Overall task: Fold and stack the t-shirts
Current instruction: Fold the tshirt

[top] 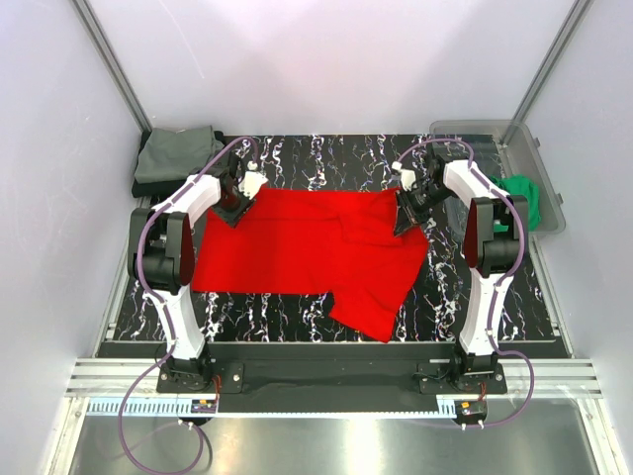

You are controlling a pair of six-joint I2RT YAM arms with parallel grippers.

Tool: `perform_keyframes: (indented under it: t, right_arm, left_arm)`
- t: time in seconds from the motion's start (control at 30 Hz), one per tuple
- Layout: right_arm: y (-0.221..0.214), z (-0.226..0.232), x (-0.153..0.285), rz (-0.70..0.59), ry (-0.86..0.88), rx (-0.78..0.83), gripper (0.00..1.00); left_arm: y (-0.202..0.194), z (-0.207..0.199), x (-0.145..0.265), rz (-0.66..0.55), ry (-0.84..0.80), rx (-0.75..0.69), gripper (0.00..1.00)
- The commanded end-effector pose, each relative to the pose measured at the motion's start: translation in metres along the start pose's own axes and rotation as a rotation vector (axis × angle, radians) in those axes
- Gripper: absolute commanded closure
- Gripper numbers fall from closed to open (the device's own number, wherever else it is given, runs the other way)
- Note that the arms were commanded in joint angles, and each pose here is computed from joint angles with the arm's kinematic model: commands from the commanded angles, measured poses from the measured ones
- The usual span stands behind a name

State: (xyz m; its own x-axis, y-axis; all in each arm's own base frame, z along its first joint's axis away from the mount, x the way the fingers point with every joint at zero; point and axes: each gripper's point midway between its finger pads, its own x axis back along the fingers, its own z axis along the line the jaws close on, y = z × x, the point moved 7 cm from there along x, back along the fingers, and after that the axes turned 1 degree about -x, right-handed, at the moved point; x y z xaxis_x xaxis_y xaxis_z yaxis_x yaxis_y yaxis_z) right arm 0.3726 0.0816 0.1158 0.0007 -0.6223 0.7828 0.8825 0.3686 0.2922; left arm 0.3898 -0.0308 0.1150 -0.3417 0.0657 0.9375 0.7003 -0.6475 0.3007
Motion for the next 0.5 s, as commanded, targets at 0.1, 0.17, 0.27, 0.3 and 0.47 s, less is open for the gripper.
perform_keyframes:
  t: [0.1, 0.17, 0.27, 0.3, 0.47]
  right_arm:
    - [0.011, -0.010, 0.020, -0.023, -0.181, 0.070, 0.53]
    - [0.024, -0.008, 0.043, -0.087, -0.296, 0.169, 0.46]
    - [0.039, 0.001, 0.073, -0.176, -0.402, 0.285, 0.44]
    - [0.046, 0.002, 0.079, -0.219, -0.432, 0.314, 0.43]
    - [0.066, -0.007, 0.080, -0.296, -0.477, 0.283, 0.44]
  left_arm:
    - [0.012, 0.007, 0.016, -0.058, 0.045, 0.001, 0.61]
    - [0.014, 0.009, 0.020, -0.066, 0.058, -0.007, 0.60]
    - [0.019, 0.012, 0.025, -0.083, 0.068, -0.010, 0.60]
    - [0.020, 0.013, 0.026, -0.087, 0.070, -0.007, 0.60]
    - [0.038, 0.032, 0.018, -0.085, 0.130, 0.008, 0.59]
